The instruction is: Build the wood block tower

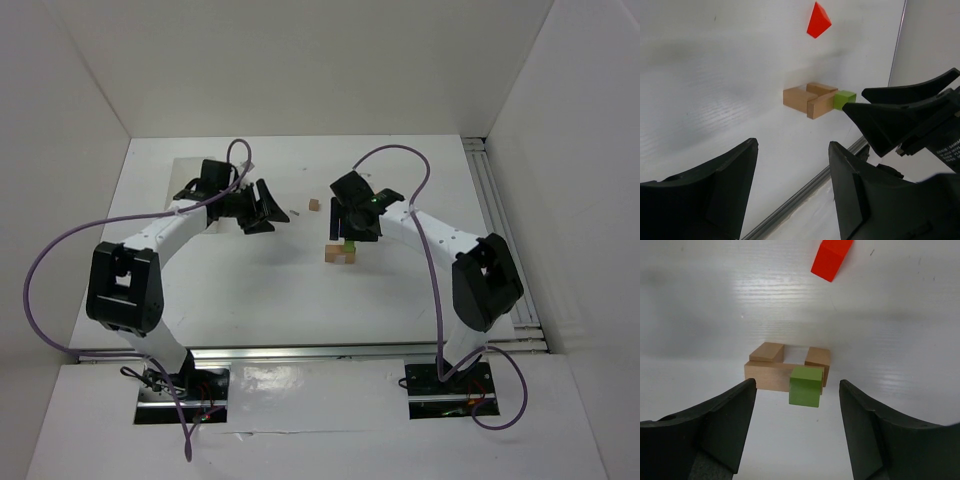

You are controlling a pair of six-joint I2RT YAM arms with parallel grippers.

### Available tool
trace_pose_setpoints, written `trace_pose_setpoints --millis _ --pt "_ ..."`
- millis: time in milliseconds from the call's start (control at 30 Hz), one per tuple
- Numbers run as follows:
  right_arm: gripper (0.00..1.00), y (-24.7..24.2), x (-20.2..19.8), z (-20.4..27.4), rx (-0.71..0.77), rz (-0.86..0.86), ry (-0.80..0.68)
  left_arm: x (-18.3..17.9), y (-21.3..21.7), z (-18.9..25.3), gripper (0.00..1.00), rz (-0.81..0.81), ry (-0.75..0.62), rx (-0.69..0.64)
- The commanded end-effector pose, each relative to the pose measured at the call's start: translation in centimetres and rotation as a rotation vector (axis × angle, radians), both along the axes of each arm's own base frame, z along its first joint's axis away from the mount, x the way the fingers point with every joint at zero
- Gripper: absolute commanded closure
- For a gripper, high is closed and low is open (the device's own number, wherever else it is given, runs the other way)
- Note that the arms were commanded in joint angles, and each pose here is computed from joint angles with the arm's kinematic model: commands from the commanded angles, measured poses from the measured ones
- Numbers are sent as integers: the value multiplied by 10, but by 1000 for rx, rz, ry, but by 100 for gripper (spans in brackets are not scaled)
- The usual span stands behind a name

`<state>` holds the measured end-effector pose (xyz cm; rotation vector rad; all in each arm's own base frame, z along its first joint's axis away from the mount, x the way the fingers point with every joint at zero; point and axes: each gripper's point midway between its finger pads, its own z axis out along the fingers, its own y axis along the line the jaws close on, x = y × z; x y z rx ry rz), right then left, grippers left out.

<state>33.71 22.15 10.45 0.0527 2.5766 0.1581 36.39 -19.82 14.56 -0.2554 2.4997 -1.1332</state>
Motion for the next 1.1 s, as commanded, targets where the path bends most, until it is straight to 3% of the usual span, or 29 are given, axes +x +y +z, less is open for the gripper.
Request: trace_pose_setpoints --millis 0,167,367,400,433,500,567,600,1067 --pt "25 6 12 42 22 -1 -91 22 -5 15 29 -13 -70 43" --pt "24 -7 21 79 -13 -31 -179 58 -23 12 26 -43 -108 188" --pt "23 -43 23 104 -25 -99 -230 103 -33 -17 16 -79 -124 388" --pt "23 -49 20 107 -19 -98 -233 112 -44 -5 16 -102 -154 389" --pt "23 -54 19 108 -18 -107 -235 117 -49 -33 14 -127 -113 423" --pt "21 -63 18 107 -8 -124 -229 136 -61 -25 13 -156 -171 437" --pt "21 -72 16 102 -8 -139 -214 142 -61 -53 13 -172 -119 466" --pt "21 -71 16 106 2 -127 -226 149 -68 -48 13 -175 -156 468" --pt "21 -74 29 88 33 -111 -178 146 -76 -110 25 -196 -83 558"
